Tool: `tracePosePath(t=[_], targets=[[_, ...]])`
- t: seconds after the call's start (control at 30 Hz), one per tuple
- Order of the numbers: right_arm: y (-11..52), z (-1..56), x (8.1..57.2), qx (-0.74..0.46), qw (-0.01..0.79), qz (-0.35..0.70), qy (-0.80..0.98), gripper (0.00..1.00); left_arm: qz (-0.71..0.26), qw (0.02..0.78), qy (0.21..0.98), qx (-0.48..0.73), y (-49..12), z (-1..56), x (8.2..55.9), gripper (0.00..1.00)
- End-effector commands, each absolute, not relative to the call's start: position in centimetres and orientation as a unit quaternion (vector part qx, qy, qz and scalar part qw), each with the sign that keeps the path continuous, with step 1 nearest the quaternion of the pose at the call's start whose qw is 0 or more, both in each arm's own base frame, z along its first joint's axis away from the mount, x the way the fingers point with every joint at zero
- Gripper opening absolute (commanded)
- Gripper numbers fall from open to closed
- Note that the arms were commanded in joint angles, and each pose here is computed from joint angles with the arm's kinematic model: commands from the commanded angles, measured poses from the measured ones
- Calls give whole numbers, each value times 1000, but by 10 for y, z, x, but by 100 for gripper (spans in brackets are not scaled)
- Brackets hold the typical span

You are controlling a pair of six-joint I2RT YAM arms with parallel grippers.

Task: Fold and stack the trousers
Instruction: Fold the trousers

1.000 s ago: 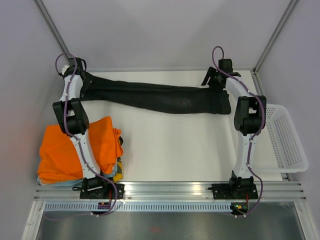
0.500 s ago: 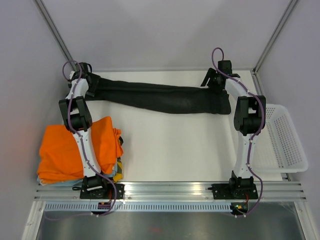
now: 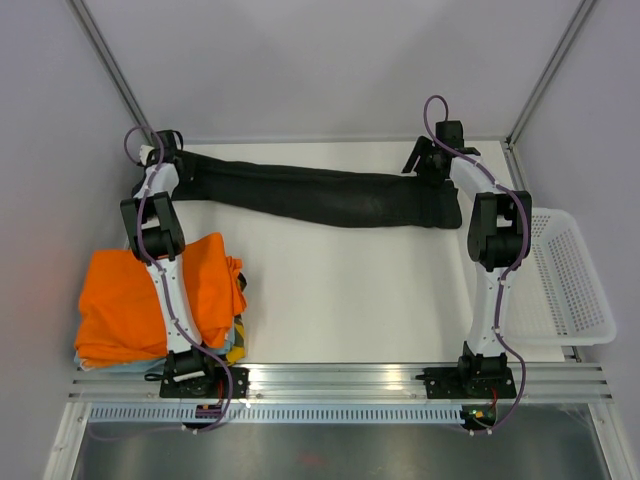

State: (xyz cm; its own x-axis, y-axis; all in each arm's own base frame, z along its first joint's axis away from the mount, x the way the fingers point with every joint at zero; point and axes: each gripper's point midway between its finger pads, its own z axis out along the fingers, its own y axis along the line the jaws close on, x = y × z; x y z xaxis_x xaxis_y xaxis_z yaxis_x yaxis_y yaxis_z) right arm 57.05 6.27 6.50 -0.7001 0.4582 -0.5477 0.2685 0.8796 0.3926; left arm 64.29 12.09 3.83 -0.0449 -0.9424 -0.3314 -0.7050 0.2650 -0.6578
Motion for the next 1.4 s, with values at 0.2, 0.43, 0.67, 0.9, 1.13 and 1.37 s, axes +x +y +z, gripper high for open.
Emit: tracePosePath(t=[0.2,0.43,0.67,0.9,1.13,1.37], targets=[[62,73,579,213,345,138,904,73,-205,480,645,-558,136,104,683,2],[59,67,577,220,339,131,905,73,-217,506,637,-540,129,115,700,2],[58,67,580,223,340,128,905,73,-204,480,653,-550,129,76,698,35],[55,71,575,228,329,117,909,73,-178,511,676,-499,132,120,692,87],[30,91,550,248,313,72,914,76,-74,511,752,-410,136,190,636,99],[19,84,523,250,287,45,923,75,13,468,795,-385,140,198,563,99]])
